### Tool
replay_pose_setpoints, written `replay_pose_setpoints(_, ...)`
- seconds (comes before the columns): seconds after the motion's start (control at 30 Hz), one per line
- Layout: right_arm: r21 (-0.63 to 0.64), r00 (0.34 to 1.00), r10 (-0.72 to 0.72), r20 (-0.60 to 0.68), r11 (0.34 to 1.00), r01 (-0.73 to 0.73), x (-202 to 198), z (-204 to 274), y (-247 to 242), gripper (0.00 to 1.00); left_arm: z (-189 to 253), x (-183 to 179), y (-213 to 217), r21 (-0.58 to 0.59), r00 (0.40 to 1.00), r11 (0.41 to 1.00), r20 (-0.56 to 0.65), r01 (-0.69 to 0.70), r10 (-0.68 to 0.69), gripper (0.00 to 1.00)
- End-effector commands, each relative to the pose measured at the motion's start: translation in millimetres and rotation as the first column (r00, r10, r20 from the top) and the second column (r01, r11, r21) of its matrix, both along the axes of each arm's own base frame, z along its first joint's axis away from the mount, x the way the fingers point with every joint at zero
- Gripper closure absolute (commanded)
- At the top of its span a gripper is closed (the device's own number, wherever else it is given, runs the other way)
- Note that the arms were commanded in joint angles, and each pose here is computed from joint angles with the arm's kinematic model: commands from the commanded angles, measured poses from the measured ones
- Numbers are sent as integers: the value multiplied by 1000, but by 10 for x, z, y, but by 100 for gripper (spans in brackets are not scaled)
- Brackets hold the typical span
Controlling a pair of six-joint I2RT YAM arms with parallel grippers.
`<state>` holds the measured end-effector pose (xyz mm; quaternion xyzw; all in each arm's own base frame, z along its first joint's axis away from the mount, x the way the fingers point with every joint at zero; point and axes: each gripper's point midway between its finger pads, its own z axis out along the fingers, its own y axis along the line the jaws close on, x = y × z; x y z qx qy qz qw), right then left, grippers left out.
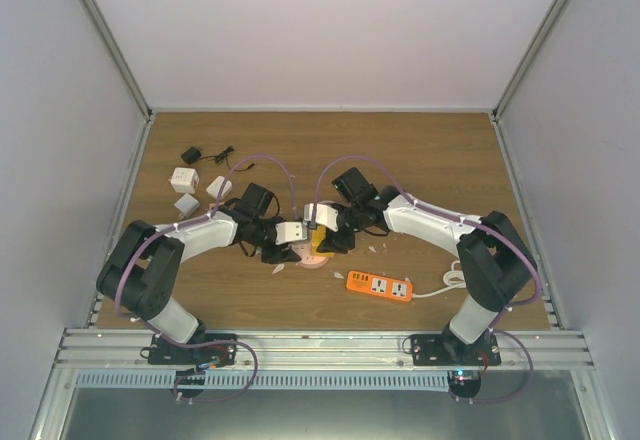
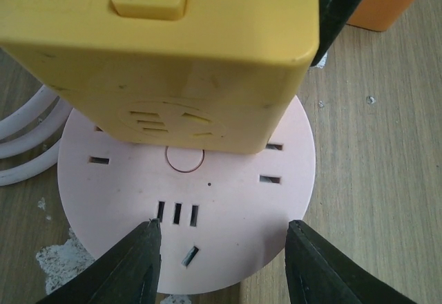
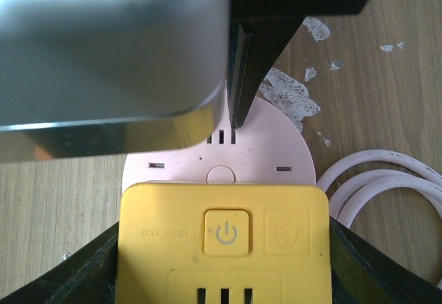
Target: Pull the plug off the socket
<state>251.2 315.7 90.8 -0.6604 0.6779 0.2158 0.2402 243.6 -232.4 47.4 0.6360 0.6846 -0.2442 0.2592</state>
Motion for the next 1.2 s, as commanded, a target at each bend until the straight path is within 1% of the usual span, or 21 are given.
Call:
replay_pose_setpoints(0.0, 131, 998, 59, 22, 990, -61, -32, 335, 251, 71, -91, 47, -36, 31, 999, 999, -18, -27, 28, 50)
replay_pose_setpoints(0.23, 111, 998, 58, 16, 992, -60, -39, 242, 240, 71, -132, 60, -92, 31, 999, 999, -28, -40, 41, 51)
replay_pose_setpoints(0.47, 121, 998, 62, 20, 991, -64, -32, 315, 256, 71, -294, -20, 25, 100, 999, 995, -20, -26, 28, 51)
replay_pose_setpoints(0.67, 162, 996, 83, -11, 983, -80, -57, 471, 325, 71, -444, -66, 158, 176, 1000, 984, -11, -20, 23, 51)
replay_pose_setpoints(0.8, 179, 996, 82, -21, 981, -77, -32, 535, 332, 71, -452, -88, 178, 184, 1000, 983, -14, -16, 19, 51)
replay_pose_setpoints(0.93, 184, 997, 78, 0, 980, -77, 3, 591, 337, 71, -455, -96, 164, 182, 999, 983, -27, -14, 19, 52)
replay_pose_setpoints(1.03, 174, 997, 70, 45, 982, -77, 41, 610, 327, 71, -497, -110, 182, 197, 999, 980, -43, -15, 23, 52)
replay_pose_setpoints(1.17, 159, 992, 83, 95, 982, -98, -14, 578, 330, 71, -508, -161, 171, 192, 997, 981, -73, -1, 15, 52)
